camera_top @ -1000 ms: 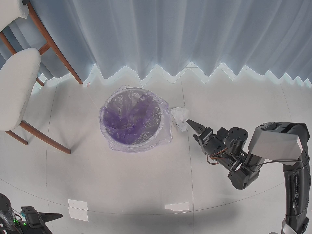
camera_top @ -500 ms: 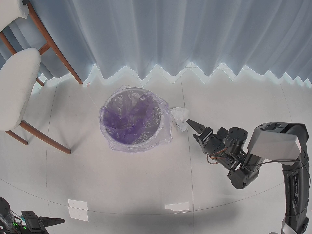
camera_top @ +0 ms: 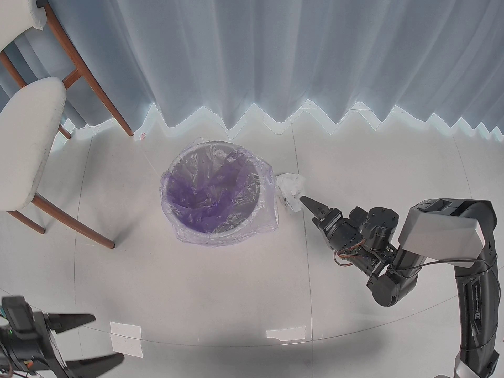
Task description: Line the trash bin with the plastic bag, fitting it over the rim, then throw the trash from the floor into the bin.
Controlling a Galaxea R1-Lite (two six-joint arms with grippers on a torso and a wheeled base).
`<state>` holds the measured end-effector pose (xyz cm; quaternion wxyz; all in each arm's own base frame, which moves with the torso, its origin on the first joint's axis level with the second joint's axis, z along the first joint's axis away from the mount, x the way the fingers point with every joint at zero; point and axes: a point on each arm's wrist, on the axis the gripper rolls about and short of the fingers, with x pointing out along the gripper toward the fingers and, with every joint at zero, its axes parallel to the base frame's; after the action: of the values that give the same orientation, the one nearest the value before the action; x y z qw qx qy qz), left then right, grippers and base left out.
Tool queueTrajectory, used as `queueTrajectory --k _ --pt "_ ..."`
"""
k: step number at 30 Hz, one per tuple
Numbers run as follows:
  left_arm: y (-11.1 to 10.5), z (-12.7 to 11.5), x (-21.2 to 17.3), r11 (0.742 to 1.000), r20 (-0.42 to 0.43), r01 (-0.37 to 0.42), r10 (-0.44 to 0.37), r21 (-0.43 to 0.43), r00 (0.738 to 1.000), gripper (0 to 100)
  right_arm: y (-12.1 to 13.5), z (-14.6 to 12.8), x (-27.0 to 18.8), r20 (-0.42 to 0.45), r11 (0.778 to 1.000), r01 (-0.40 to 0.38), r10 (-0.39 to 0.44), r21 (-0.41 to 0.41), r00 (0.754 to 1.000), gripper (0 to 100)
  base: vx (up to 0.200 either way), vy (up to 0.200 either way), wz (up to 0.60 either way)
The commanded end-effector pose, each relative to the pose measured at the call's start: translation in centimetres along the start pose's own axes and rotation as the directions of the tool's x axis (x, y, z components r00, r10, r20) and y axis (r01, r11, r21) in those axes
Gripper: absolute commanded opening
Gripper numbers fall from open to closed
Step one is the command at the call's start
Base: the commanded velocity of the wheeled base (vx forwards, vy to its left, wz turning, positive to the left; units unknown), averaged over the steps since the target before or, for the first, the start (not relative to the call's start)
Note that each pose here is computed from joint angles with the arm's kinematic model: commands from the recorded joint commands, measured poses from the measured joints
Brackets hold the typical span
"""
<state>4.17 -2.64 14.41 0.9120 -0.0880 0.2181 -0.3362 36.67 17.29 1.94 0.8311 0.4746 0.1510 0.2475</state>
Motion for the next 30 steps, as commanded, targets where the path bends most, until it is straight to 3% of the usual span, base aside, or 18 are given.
queueTrajectory --k 1,4,5,7,8,12,15,17,20,24,30 --pt "-1.2 8.1 2.6 0.997 0.051 0.054 -0.051 -0.057 0.997 100 0.1 -1.3 -0.1 -0.027 0.991 -0.008 0.004 -0.135 1.000 100 0.000 0.000 0.00" --pt "-1.2 10.5 4.5 0.997 0.042 0.058 -0.055 -0.059 0.998 100 -0.6 -1.9 -0.2 -0.037 0.966 0.009 -0.019 -0.258 0.999 100 0.000 0.000 0.00" --pt "-1.2 12.0 5.7 0.996 0.054 0.067 -0.064 -0.052 0.996 100 -1.1 -2.2 -0.3 -0.040 0.937 0.025 -0.041 -0.348 0.998 100 0.000 0.000 0.00" --pt "-1.2 13.4 7.0 0.996 0.079 0.074 -0.071 -0.040 0.994 100 -1.9 -2.6 -0.1 -0.038 0.895 0.039 -0.062 -0.444 0.997 100 0.000 0.000 0.00" --pt "-1.2 13.6 7.1 0.996 0.083 0.075 -0.072 -0.039 0.994 100 -2.0 -2.7 -0.1 -0.036 0.889 0.041 -0.065 -0.456 0.997 100 0.000 0.000 0.00" --pt "-0.5 14.7 8.0 0.997 0.159 0.064 -0.058 -0.032 0.985 100 -2.6 -2.7 0.5 0.016 0.782 0.077 -0.086 -0.618 0.996 100 0.000 0.000 0.00" --pt "0.6 15.1 7.4 0.999 0.214 0.012 -0.004 -0.036 0.977 100 -3.2 -3.2 0.2 -0.010 0.695 0.064 -0.103 -0.716 0.995 100 0.000 0.000 0.00" --pt "0.9 15.4 7.1 0.999 0.233 -0.002 0.011 -0.037 0.972 100 -3.4 -4.5 0.5 -0.038 0.678 0.041 -0.101 -0.734 0.994 100 0.000 0.000 0.00" --pt "0.9 15.7 6.0 1.000 0.266 0.003 0.004 -0.026 0.964 100 -3.2 -6.1 1.1 -0.093 0.693 -0.020 -0.068 -0.720 0.993 100 0.000 0.000 0.00" --pt "0.7 15.6 5.8 1.000 0.270 0.007 -0.003 -0.014 0.963 100 -4.2 -8.2 2.6 -0.158 0.692 -0.105 -0.014 -0.714 0.987 100 0.000 0.000 0.00" --pt "1.0 15.5 5.8 1.000 0.266 -0.011 0.004 0.024 0.964 100 -4.4 -9.0 4.8 -0.147 0.684 -0.131 0.036 -0.718 0.989 100 0.000 0.000 0.00"
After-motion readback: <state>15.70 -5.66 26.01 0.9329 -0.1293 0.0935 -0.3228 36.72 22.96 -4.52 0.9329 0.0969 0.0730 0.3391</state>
